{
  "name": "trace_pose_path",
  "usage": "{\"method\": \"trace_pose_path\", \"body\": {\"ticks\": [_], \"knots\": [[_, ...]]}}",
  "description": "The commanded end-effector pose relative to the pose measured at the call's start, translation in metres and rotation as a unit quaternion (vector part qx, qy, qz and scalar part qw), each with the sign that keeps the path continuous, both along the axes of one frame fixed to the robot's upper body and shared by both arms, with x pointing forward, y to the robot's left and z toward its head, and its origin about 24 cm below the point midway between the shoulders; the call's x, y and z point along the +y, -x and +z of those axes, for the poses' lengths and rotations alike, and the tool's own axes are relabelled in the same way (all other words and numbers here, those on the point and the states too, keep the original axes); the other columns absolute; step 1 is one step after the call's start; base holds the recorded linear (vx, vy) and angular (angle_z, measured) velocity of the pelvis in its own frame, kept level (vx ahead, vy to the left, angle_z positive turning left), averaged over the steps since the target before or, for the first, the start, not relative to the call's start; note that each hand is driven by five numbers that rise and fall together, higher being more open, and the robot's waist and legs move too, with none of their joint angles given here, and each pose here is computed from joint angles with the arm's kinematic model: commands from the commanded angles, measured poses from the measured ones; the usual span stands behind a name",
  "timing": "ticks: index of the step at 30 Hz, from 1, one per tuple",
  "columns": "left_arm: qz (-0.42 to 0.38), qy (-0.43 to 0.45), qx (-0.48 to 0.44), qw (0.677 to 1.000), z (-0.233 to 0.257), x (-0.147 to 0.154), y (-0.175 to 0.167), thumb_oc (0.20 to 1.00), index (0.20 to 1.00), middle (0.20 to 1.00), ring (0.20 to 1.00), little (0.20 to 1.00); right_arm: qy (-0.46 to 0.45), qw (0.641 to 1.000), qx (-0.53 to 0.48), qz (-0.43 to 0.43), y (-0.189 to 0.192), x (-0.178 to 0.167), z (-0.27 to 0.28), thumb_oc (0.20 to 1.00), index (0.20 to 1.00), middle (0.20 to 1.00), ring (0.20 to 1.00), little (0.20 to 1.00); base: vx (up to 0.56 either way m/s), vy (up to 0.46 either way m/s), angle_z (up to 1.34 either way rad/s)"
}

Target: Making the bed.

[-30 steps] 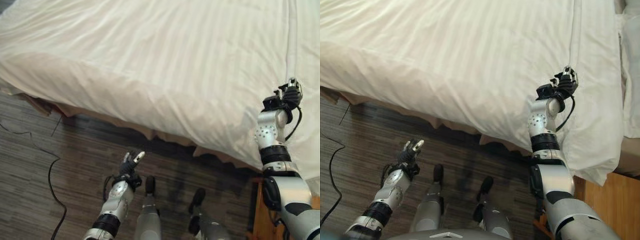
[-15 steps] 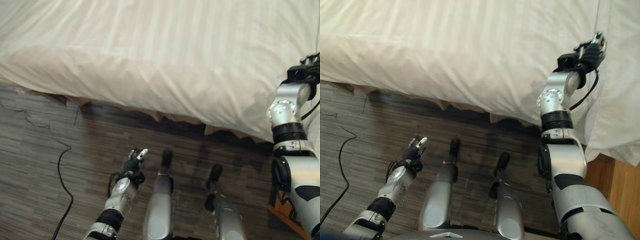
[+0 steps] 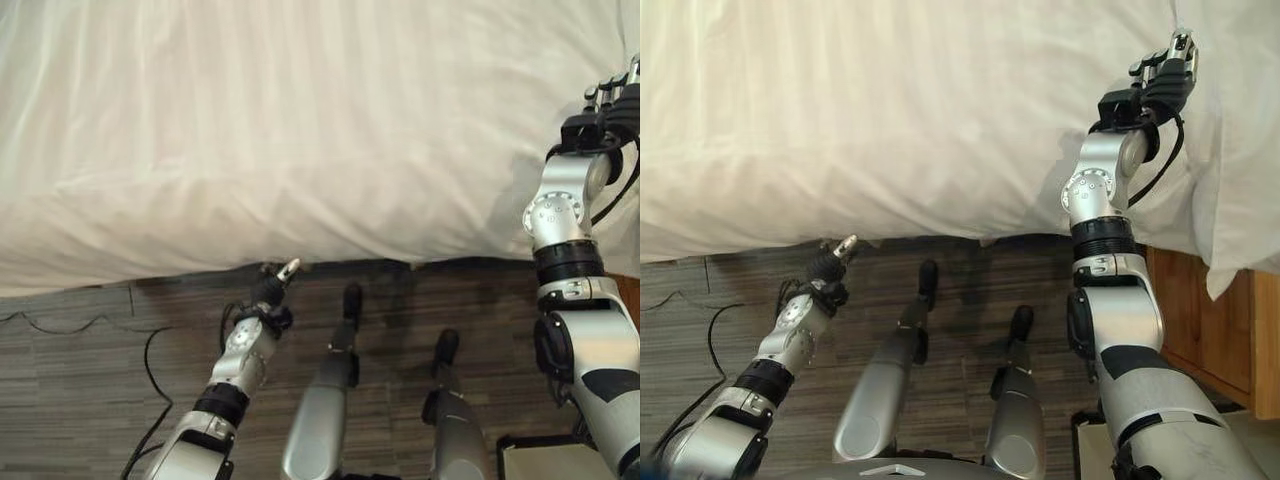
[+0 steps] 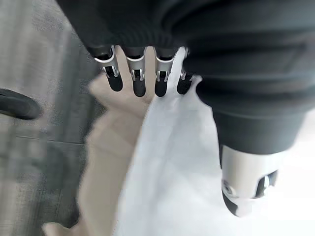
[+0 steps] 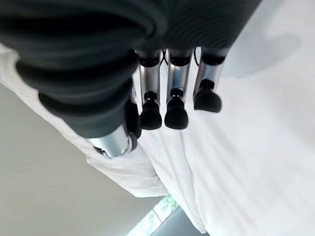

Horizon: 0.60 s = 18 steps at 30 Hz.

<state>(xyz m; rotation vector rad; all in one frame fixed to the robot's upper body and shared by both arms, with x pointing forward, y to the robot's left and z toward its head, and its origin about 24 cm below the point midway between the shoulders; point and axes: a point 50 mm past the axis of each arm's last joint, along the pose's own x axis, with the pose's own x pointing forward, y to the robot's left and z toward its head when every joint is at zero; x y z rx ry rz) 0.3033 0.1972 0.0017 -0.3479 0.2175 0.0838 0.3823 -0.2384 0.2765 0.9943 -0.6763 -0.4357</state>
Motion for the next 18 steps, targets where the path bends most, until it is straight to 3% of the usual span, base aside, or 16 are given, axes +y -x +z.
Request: {"method": "trace_pose_path", "body": {"ticks": [1,12,14,18], "knots": [[-0.007,0.008,0.030,0.999,-0.022,-0.004,0.017,1.000,1.000,1.000,1.000,1.000,0.042,0.997,-0.049,-0.039,0.013,-0.022,0.030,0.200,0.200,0.200,0.200,0.200,0.03,-0.012,0.04],[-0.018,0.002,0.025,1.000,-0.021,-0.005,0.018,1.000,1.000,1.000,1.000,1.000,0.096,0.989,-0.077,-0.086,0.027,-0.036,0.061,0.200,0.200,0.200,0.200,0.200,0.02,-0.024,-0.04],[-0.017,0.000,0.023,1.000,-0.020,-0.005,0.018,1.000,1.000,1.000,1.000,1.000,0.093,0.989,-0.064,-0.094,0.026,-0.040,0.058,0.200,0.200,0.200,0.200,0.200,0.00,-0.008,-0.02],[-0.004,0.005,0.006,1.000,-0.011,-0.007,0.010,1.000,1.000,1.000,1.000,1.000,0.059,0.989,0.057,-0.126,0.013,-0.056,0.017,0.200,0.200,0.200,0.200,0.200,-0.01,0.001,-0.01]]}}
